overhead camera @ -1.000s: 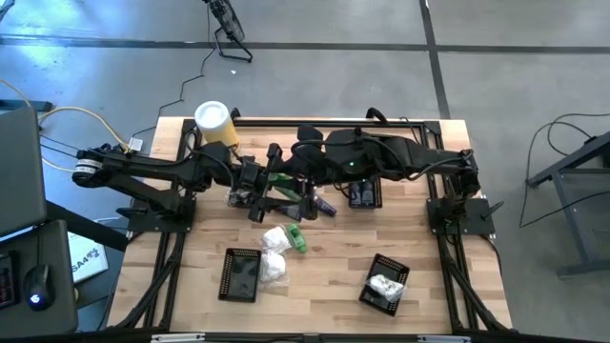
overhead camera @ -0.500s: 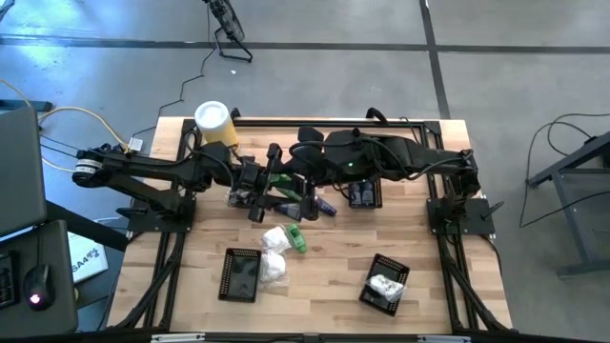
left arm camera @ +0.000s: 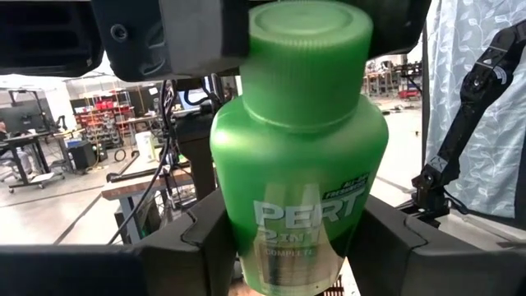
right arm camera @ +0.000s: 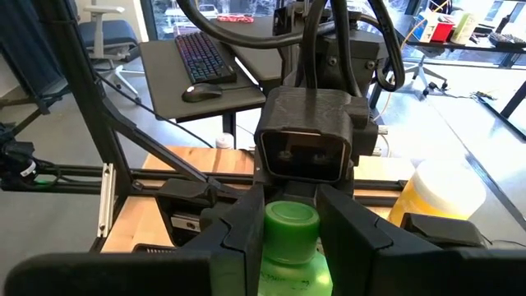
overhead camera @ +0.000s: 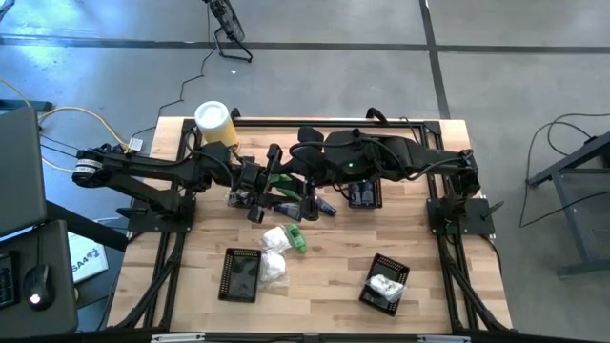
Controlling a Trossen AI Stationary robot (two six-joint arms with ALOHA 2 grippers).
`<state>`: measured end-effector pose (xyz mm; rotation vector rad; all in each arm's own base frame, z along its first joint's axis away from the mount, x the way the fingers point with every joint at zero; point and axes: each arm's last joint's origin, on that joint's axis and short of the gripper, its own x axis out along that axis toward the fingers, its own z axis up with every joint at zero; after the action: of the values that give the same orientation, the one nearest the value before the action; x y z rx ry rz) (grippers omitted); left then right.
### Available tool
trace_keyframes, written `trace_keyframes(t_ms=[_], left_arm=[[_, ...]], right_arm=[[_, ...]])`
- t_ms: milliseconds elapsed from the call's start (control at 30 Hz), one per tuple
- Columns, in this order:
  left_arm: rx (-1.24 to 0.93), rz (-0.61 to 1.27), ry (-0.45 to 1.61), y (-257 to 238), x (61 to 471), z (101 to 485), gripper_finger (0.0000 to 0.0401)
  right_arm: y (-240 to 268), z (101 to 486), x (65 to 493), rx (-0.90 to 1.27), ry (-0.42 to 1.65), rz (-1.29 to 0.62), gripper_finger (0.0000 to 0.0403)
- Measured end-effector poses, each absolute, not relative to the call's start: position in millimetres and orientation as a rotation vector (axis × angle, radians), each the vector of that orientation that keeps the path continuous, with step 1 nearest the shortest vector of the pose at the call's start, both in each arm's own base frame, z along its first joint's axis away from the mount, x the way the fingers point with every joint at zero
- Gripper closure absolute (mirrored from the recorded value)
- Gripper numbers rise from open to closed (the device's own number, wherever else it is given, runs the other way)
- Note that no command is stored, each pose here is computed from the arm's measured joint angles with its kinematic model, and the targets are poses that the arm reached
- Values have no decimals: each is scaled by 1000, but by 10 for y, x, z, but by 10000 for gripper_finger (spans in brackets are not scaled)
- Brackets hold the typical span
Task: Pick & Place Travel size toiletries
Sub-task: Put the green shampoo into the bottom left black basket
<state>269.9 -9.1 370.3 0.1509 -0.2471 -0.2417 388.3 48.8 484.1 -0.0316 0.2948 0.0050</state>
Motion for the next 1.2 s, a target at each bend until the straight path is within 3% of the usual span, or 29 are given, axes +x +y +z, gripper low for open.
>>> trace_keyframes(t_ms=[367, 833, 1200], left_arm=[[153, -241, -248, -91, 2698, 3704, 222], [155, -260, -246, -95, 2697, 3701, 222], [151, -361, -174, -120, 2533, 3723, 222]], right_arm=[[488, 4842, 3884, -31, 294, 6, 304], [498, 4907, 3861, -36, 249, 13, 196], [559, 5264, 3244, -36, 237, 45, 183]])
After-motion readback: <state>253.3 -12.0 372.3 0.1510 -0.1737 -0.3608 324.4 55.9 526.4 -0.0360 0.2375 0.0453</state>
